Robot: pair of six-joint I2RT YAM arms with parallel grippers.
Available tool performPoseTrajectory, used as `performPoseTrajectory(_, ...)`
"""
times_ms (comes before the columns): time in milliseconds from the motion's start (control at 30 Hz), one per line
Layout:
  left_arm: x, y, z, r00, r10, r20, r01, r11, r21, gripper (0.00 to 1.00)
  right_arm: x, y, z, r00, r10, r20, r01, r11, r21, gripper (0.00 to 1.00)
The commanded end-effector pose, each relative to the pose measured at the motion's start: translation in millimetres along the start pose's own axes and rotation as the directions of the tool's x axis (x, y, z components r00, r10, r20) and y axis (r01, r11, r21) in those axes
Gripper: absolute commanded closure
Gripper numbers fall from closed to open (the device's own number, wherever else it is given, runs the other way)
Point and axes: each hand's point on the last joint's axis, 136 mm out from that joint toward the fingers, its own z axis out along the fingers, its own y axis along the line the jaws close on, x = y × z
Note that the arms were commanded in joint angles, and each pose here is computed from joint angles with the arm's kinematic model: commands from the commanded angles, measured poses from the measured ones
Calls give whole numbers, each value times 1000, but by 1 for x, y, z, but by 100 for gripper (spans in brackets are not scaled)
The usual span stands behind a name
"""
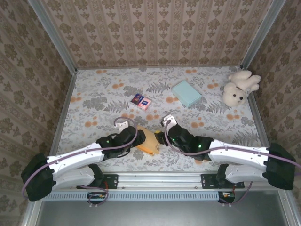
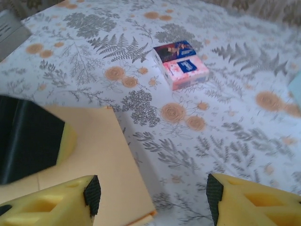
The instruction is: Fold the paper box
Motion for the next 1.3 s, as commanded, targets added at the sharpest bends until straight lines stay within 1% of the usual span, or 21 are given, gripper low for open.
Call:
performPoseTrajectory(0, 4, 18, 2, 1000, 13, -10, -13, 998, -67, 27, 9, 1, 12, 992, 125, -20, -124, 991, 51, 35)
performPoseTrajectory(200, 1, 14, 0, 1000, 9, -6, -10, 998, -55, 26, 32, 10, 36, 991, 107, -83, -101, 992, 73, 35)
performPoseTrajectory(267, 1, 15, 0, 1000, 4, -5, -5, 999, -53, 23, 38, 13, 42, 990, 99, -100, -92, 993, 76, 35)
performPoseTrajectory(300, 1, 14, -1, 1000, 2, -5, -2, 999, -52, 21, 39, 14, 44, 990, 97, -104, -90, 993, 76, 35)
performPoseTrajectory(400, 1, 17, -3, 1000, -6, -13, 5, 998, -65, 9, 40, 15, 47, 990, 94, -107, -85, 993, 81, 35)
performPoseTrajectory(433, 1, 16, -4, 1000, -6, -13, 5, 998, -64, 3, 41, 15, 47, 990, 92, -108, -83, 993, 83, 35)
performPoseTrajectory(467, -1, 16, -6, 1000, -5, -12, 5, 998, -64, 0, 42, 15, 48, 990, 89, -110, -79, 993, 88, 35)
performPoseTrajectory(600, -4, 15, -15, 1000, -28, -3, 27, 998, -59, 0, 44, 14, 50, 990, 83, -116, -71, 992, 100, 35)
performPoseTrajectory(933, -11, 36, -43, 994, -106, 10, 106, 981, -159, 0, 50, 14, 55, 989, 76, -129, -62, 992, 109, 35)
performPoseTrajectory(1067, -12, 44, -50, 993, -117, 15, 117, 977, -177, 0, 52, 14, 56, 988, 70, -135, -54, 992, 115, 35)
performPoseTrajectory(1200, -9, 58, -53, 993, -115, 26, 118, 972, -204, 0, 57, 15, 58, 987, 57, -147, -39, 992, 121, 35)
performPoseTrajectory(1267, -8, 63, -50, 995, -97, 37, 103, 976, -193, 0, 62, 14, 60, 986, 50, -158, -31, 992, 125, 35)
